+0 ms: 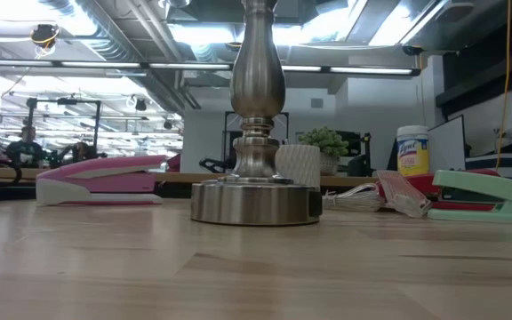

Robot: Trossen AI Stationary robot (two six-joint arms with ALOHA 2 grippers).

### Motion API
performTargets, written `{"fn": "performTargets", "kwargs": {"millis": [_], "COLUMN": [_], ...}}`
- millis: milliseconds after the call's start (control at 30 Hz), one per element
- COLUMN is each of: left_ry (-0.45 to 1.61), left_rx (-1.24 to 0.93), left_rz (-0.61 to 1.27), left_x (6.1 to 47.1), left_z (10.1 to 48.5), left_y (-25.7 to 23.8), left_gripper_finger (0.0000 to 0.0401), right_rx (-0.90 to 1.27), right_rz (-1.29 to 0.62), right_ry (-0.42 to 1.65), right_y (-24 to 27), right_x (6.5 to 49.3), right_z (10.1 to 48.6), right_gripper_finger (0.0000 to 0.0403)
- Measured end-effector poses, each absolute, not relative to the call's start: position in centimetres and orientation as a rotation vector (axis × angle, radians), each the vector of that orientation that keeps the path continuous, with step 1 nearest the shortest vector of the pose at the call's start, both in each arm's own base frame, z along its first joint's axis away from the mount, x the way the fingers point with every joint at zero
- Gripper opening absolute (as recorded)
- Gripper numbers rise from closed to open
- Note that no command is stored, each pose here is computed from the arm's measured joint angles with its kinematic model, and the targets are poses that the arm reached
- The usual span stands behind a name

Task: Screw lightbulb
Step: Insert the lightbulb into the lamp socket

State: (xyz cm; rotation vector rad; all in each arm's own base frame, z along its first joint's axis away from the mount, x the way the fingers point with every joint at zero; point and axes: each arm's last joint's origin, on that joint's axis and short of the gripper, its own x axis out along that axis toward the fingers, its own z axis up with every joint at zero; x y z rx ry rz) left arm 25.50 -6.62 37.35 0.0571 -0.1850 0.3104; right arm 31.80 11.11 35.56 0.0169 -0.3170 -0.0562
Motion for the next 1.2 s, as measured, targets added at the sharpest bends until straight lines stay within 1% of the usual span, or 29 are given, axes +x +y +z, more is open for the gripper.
{"fn": "performTargets", "kwargs": {"millis": [1200], "left_ry": [-0.181], "left_rx": [0.055], "left_rz": [0.293], "left_x": [25.4], "left_z": [37.29], "left_y": [-7.04], "left_gripper_finger": [0.0045], "right_rx": [0.021], "right_rz": [-0.055], "right_ry": [-0.313], "right_y": [11.18], "right_x": [31.79], "right_z": [35.53], "right_gripper_finger": [0.001]}}
